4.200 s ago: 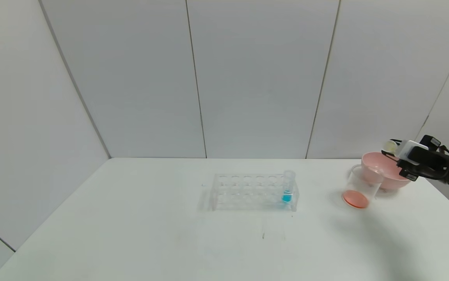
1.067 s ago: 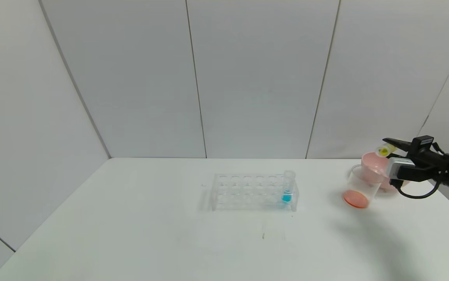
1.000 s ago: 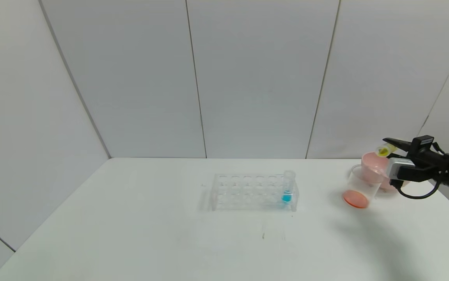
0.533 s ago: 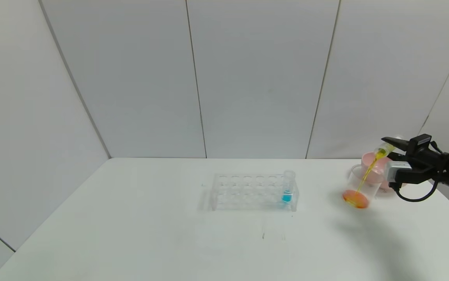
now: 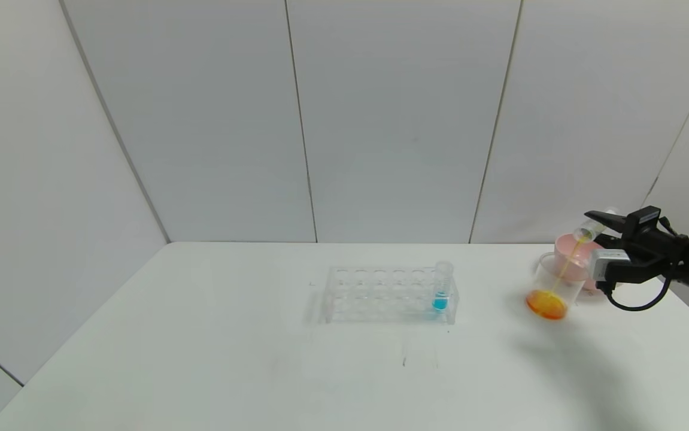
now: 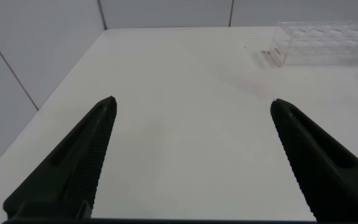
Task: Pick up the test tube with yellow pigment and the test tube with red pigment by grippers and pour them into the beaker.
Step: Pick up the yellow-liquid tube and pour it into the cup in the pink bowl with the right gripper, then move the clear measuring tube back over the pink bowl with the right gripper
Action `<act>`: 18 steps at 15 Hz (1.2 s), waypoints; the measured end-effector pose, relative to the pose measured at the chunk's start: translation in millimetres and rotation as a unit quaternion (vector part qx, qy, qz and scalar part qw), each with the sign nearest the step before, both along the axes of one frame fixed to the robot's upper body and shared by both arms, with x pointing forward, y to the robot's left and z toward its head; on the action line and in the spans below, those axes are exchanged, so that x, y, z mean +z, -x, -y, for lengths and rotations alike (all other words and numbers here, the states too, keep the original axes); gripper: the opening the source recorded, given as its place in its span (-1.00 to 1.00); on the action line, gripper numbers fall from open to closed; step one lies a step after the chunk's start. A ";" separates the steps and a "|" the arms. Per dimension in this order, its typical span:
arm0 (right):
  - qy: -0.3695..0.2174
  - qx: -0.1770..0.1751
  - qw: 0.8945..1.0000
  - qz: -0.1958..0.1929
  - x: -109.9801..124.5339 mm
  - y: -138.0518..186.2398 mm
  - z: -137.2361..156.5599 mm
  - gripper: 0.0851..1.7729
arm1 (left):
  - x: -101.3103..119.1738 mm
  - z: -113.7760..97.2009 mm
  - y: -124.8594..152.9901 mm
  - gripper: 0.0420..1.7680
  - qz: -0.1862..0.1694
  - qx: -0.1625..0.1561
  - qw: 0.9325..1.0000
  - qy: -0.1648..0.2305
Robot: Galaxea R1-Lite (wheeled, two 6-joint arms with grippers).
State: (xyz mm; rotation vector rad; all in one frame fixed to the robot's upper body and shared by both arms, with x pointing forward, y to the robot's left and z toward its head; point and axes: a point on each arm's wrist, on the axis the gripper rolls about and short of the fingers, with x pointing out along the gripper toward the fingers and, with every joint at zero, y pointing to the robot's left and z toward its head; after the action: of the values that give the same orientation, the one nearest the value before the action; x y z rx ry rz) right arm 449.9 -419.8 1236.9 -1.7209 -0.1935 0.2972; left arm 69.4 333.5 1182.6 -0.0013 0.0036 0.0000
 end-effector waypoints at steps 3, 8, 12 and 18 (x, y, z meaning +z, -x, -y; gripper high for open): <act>0.004 -0.002 1.000 0.001 0.1 0.1 0.9 -0.49 | 0.0 0.0 0.0 1.00 0.000 0.000 1.000 0.000; 0.012 -0.013 1.000 0.003 0.6 -0.7 0.9 -0.49 | 0.0 0.0 0.0 1.00 0.000 0.000 1.000 0.000; -0.001 -0.027 1.000 0.002 2.8 -2.8 -0.7 -0.49 | 0.0 0.0 0.0 1.00 0.000 0.000 1.000 0.000; -0.278 -0.159 0.945 -0.070 18.9 -12.4 0.2 -0.49 | 0.0 0.0 0.0 1.00 0.000 0.000 1.000 0.000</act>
State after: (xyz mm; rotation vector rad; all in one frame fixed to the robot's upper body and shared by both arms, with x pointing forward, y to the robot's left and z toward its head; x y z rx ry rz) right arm 462.3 -420.0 1255.8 -1.1406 0.1021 0.1076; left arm 69.4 333.5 1182.6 -0.0013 0.0036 0.0000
